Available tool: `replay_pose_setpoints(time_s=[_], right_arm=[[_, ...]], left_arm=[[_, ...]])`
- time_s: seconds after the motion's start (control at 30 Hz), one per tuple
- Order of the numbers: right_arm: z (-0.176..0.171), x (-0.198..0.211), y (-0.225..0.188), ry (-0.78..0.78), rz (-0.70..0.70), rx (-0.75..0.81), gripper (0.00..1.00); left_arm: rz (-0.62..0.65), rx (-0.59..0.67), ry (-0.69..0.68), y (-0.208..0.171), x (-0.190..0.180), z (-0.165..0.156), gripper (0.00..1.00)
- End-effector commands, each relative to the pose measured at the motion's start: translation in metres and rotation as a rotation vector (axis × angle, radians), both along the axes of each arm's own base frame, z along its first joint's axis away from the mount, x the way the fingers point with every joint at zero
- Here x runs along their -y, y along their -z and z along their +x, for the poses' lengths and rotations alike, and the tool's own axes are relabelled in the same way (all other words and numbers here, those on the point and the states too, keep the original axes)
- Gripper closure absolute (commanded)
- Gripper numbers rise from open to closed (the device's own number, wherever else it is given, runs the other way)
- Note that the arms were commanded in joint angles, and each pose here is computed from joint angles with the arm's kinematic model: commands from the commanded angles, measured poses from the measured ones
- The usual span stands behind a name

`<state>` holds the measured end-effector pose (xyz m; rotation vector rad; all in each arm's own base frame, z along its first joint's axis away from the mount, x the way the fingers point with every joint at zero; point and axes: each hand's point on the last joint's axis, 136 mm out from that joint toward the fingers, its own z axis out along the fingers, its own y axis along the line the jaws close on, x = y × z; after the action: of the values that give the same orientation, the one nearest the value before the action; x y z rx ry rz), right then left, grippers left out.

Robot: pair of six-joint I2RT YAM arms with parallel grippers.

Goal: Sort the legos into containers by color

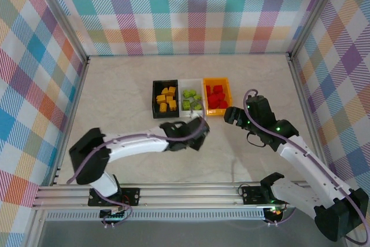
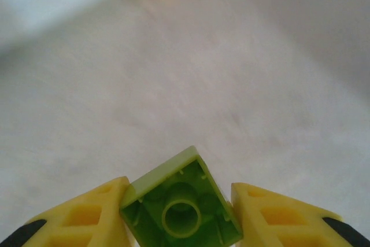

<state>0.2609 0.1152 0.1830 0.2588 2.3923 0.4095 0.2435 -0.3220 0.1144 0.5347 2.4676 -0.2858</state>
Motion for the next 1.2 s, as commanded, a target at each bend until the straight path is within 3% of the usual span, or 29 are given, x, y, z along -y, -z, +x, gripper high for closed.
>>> replay_pose_setpoints(time_s=[0.0, 0.17, 0.43, 0.5, 0.57, 0.73, 0.77, 0.87, 1.0, 1.17], right_arm=[[-0.003, 0.003, 0.007, 0.021, 0.01, -0.016, 0.04], [-0.004, 0.005, 0.009, 0.025, 0.006, -0.023, 0.03], [-0.008, 0.007, 0.01, 0.03, 0.016, -0.022, 0.03], [-0.009, 0.007, 0.008, 0.029, 0.025, -0.017, 0.03], [-0.01, 0.007, 0.006, 0.029, 0.027, -0.014, 0.0], [-0.01, 0.007, 0.003, 0.018, 0.021, 0.001, 0.0], [-0.009, 0.007, 0.002, 0.012, 0.019, 0.007, 0.0], [-0.007, 0.003, -0.001, -0.013, 0.025, 0.033, 0.0], [-0.006, 0.004, -0.003, -0.008, 0.041, 0.066, 0.0], [-0.004, 0.026, 0.003, 0.144, 0.031, 0.09, 0.0]], left_arm=[[-0.088, 0.047, -0.074, -0.034, -0.01, 0.042, 0.61], [-0.15, 0.033, -0.139, -0.042, -0.004, 0.101, 0.61], [-0.12, 0.024, -0.235, -0.024, -0.004, 0.168, 0.61], [-0.125, 0.025, -0.253, -0.022, -0.005, 0.179, 0.53], [-0.138, 0.028, -0.257, -0.028, -0.003, 0.182, 0.34], [-0.244, 0.101, -0.249, -0.074, -0.007, 0.167, 0.12], [-0.276, 0.131, -0.247, -0.09, -0.012, 0.159, 0.0], [-0.346, 0.215, -0.245, -0.125, -0.034, 0.136, 0.0], [-0.369, 0.381, -0.301, -0.155, -0.092, 0.098, 0.0], [-0.229, 0.639, -0.451, -0.173, -0.183, 0.064, 0.0]])
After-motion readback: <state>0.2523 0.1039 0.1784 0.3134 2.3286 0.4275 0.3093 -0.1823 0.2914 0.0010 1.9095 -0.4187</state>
